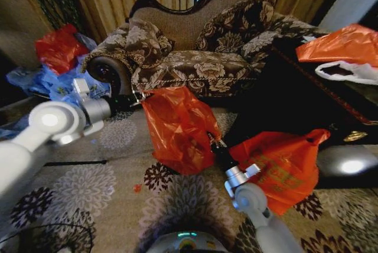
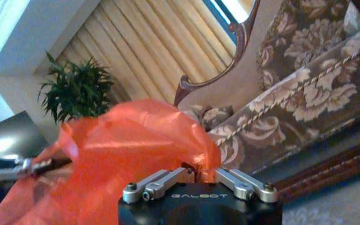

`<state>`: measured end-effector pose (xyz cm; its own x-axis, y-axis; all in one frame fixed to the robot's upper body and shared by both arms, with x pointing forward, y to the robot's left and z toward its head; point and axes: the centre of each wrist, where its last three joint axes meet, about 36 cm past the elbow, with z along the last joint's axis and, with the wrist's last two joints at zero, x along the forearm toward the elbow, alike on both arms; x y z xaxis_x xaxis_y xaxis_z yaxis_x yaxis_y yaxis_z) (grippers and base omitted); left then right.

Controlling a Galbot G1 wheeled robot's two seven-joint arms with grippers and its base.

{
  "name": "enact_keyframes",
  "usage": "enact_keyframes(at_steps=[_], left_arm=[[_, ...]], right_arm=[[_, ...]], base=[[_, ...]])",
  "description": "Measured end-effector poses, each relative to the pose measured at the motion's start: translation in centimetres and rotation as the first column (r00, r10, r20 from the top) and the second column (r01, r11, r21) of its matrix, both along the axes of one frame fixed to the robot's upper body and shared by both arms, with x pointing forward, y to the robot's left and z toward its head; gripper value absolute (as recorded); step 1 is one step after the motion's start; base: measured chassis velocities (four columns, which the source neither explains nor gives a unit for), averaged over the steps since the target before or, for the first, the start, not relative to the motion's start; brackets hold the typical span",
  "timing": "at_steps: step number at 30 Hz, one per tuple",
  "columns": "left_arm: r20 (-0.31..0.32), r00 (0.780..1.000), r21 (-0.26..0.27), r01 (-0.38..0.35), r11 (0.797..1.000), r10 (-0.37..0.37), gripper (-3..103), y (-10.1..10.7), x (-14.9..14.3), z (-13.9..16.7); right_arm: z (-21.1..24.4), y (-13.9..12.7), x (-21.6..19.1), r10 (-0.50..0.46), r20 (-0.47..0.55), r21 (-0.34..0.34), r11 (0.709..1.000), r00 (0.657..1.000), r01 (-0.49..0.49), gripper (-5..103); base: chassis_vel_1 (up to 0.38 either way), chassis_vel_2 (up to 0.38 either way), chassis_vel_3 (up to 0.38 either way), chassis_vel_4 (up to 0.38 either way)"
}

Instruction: Place a garbage bag over the trash bin.

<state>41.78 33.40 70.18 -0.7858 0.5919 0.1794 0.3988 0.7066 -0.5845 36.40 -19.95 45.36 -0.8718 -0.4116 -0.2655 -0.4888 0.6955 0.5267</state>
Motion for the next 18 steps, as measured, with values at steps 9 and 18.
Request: enact_keyframes(at_steps=[9,18], left_arm=[[-0.005,0.999,0.016,-0.048,0.999,0.048,0,1.1,-0.5,-2.8],[0.035,0.996,-0.030,-0.087,0.996,0.088,0,2.3,2.3,-5.1]], right_arm=[[0.8,1.3,4.1,0.024,0.031,-0.009,1.000,0.999,-0.023,0],[1.1,2.0,9.4,0.014,0.052,-0.020,1.000,0.999,-0.013,0]], base=[[0.000,0.000,0.000,0.000],[0.000,0.000,0.000,0.000]])
